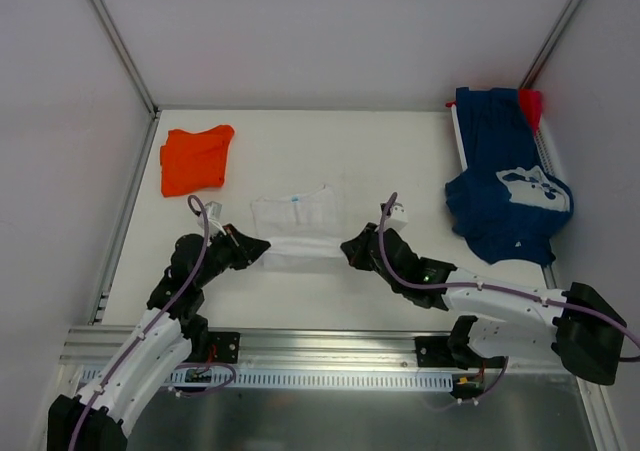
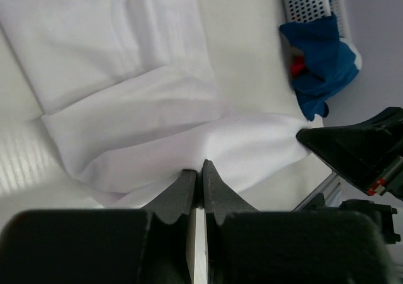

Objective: Fold and stack the t-shirts
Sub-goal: Grab one side of the 2/3 rectangular tshirt with both arms

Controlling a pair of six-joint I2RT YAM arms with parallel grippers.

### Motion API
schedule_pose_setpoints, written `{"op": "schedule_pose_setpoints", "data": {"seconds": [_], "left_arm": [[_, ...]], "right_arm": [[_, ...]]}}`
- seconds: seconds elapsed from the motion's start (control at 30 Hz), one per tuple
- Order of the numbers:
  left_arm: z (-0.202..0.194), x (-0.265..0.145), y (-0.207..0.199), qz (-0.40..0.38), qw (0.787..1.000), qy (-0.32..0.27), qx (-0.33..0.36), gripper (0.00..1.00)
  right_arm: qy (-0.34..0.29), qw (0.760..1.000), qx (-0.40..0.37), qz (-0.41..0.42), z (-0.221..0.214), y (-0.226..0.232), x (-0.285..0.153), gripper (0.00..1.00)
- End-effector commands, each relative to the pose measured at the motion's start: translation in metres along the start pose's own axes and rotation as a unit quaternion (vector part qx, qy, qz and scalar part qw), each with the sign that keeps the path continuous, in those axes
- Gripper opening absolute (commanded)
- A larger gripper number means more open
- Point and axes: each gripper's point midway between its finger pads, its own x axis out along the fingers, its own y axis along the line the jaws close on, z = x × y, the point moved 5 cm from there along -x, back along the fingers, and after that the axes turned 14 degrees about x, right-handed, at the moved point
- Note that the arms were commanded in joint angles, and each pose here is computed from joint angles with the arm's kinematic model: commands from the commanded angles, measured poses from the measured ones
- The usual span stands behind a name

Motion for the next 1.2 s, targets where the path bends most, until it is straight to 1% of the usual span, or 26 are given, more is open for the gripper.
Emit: {"op": "schedule_pose_setpoints", "data": {"seconds": [0.0,0.13,0.17,0.27,0.3,0.37,0.4,0.43,0.5,0.53,0.6,0.63,0.7,0.73,0.77,0.8,0.83,0.9,0.93,0.97,1.0,1.03,1.07,1.1,1.13,1.17], "left_arm": [[0.017,0.004,-0.002,0.014,1.000,-0.018,0.022,0.00],[0.028,0.008,0.000,0.029,0.998,-0.041,0.033,0.00],[0.031,0.008,0.001,0.034,0.998,-0.045,0.038,0.00],[0.042,0.012,0.001,0.049,0.996,-0.058,0.049,0.00],[0.045,0.012,0.002,0.053,0.995,-0.062,0.052,0.00],[0.055,0.016,0.002,0.063,0.993,-0.073,0.062,0.00],[0.058,0.018,0.002,0.067,0.993,-0.075,0.065,0.00],[0.066,0.019,-0.001,0.066,0.992,-0.085,0.069,0.00],[0.073,0.026,0.000,0.079,0.990,-0.083,0.076,0.00],[0.072,0.032,0.004,0.084,0.991,-0.076,0.078,0.00],[0.079,0.037,0.004,0.091,0.989,-0.082,0.084,0.00],[0.078,0.043,0.009,0.098,0.989,-0.073,0.084,0.00],[0.086,0.050,0.010,0.105,0.986,-0.085,0.095,0.00],[0.083,0.058,0.017,0.117,0.985,-0.073,0.100,0.00],[0.087,0.063,0.019,0.122,0.984,-0.079,0.104,0.00],[0.095,0.068,0.022,0.136,0.981,-0.088,0.107,0.00],[0.091,0.078,0.032,0.151,0.979,-0.076,0.112,0.01],[0.103,0.090,0.041,0.178,0.973,-0.088,0.115,0.01],[0.096,0.101,0.054,0.195,0.972,-0.073,0.112,0.00],[0.099,0.107,0.060,0.201,0.971,-0.077,0.107,0.00],[0.116,0.114,0.066,0.206,0.968,-0.100,0.102,0.00],[0.107,0.128,0.083,0.219,0.968,-0.078,0.092,0.00],[0.124,0.138,0.085,0.218,0.967,-0.091,0.091,0.00],[0.121,0.149,0.106,0.236,0.965,-0.075,0.081,0.00],[0.123,0.155,0.113,0.237,0.966,-0.073,0.076,0.00],[0.133,0.161,0.117,0.234,0.966,-0.083,0.075,0.00]], "right_arm": [[-0.041,0.997,-0.050,-0.038,0.016,0.005,0.009,0.01],[-0.044,0.995,-0.074,-0.049,0.022,0.014,0.024,0.01],[-0.046,0.995,-0.074,-0.042,0.026,0.025,0.027,0.00],[-0.038,0.994,-0.092,-0.052,0.028,0.029,0.043,0.01],[-0.043,0.994,-0.091,-0.046,0.035,0.040,0.048,0.00],[-0.036,0.993,-0.102,-0.054,0.038,0.041,0.062,0.01],[-0.041,0.993,-0.100,-0.045,0.045,0.053,0.066,0.00],[-0.039,0.992,-0.102,-0.055,0.048,0.050,0.076,0.00],[-0.034,0.993,-0.102,-0.043,0.057,0.062,0.085,0.00],[-0.027,0.993,-0.102,-0.051,0.058,0.058,0.095,0.01],[-0.022,0.993,-0.103,-0.051,0.063,0.059,0.105,0.01],[-0.028,0.994,-0.099,-0.045,0.073,0.066,0.110,0.00],[-0.015,0.993,-0.103,-0.053,0.072,0.061,0.125,0.01],[-0.014,0.994,-0.096,-0.045,0.081,0.066,0.132,0.00],[-0.004,0.994,-0.098,-0.056,0.078,0.058,0.146,0.00],[-0.004,0.994,-0.093,-0.061,0.084,0.054,0.154,0.00],[0.010,0.994,-0.091,-0.055,0.082,0.056,0.170,0.00],[0.023,0.995,-0.086,-0.049,0.086,0.055,0.189,0.00],[0.028,0.995,-0.084,-0.044,0.088,0.056,0.199,0.01],[0.020,0.996,-0.078,-0.022,0.100,0.072,0.210,0.00],[0.028,0.996,-0.074,-0.038,0.099,0.055,0.232,0.01],[0.035,0.997,-0.067,-0.025,0.101,0.058,0.243,0.01],[0.024,0.998,-0.061,0.004,0.116,0.079,0.254,0.01],[0.033,0.998,-0.053,-0.007,0.116,0.062,0.277,0.00],[0.045,0.998,-0.045,0.008,0.117,0.065,0.287,0.01],[0.032,0.998,-0.037,0.040,0.134,0.088,0.295,0.01]]}}
